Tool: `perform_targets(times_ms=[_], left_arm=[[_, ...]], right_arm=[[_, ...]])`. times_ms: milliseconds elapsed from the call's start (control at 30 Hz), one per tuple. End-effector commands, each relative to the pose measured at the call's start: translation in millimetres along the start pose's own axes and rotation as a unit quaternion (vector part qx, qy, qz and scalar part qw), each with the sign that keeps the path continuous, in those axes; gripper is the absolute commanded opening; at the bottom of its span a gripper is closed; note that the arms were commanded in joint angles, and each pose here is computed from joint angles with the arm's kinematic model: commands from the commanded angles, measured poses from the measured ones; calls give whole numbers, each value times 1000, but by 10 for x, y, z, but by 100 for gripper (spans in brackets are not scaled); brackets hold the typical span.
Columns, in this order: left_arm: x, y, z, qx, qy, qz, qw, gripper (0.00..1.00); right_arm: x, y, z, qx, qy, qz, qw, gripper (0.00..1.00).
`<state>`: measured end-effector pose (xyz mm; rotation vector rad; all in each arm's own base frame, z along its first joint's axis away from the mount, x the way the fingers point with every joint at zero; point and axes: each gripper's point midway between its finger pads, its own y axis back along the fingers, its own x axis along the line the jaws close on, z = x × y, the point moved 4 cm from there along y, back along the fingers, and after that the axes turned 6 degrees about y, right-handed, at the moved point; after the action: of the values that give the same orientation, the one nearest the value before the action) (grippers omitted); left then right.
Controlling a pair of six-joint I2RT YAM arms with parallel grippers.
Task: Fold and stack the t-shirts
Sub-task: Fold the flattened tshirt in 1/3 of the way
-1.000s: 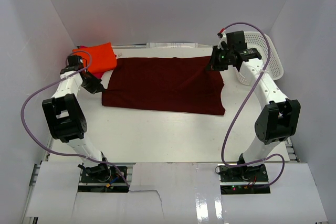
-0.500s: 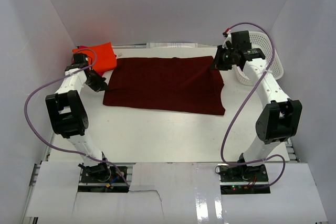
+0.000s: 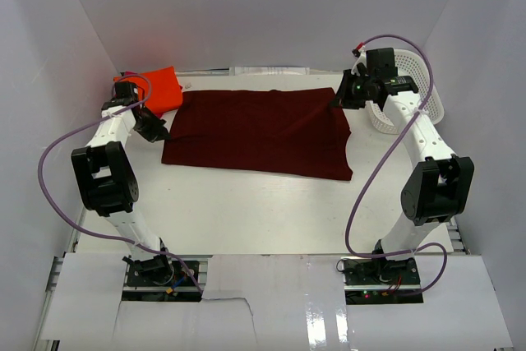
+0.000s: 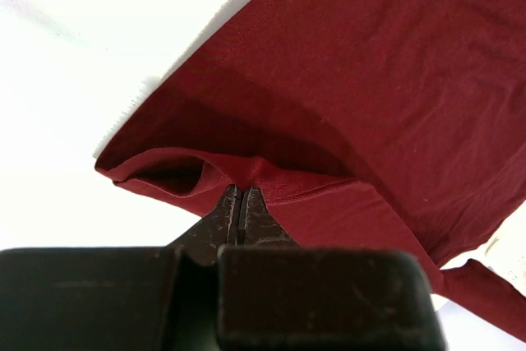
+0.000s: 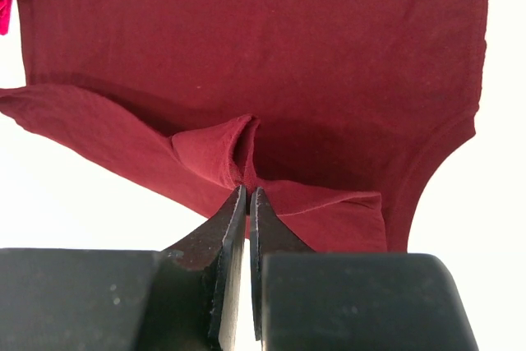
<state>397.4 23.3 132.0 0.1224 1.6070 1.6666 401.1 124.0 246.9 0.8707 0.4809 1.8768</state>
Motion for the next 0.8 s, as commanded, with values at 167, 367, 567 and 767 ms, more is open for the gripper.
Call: perform_targets(times_ms=[167, 367, 567, 767], left_arm=[[-62, 45, 92, -19, 2, -2, 1000, 0], [-15, -13, 88, -19, 4, 7, 1000, 0], [-1, -65, 97, -17, 6, 12, 1000, 0], [13, -119, 110, -15, 5, 18, 1000, 0]], right_arm=[[96, -5, 134, -22, 8, 37, 999, 8], [-9, -261, 32, 3, -4, 35, 999, 8], [-76, -420, -3, 12, -9, 33, 999, 8], [-137, -513, 60, 12, -14, 17, 1000, 17]])
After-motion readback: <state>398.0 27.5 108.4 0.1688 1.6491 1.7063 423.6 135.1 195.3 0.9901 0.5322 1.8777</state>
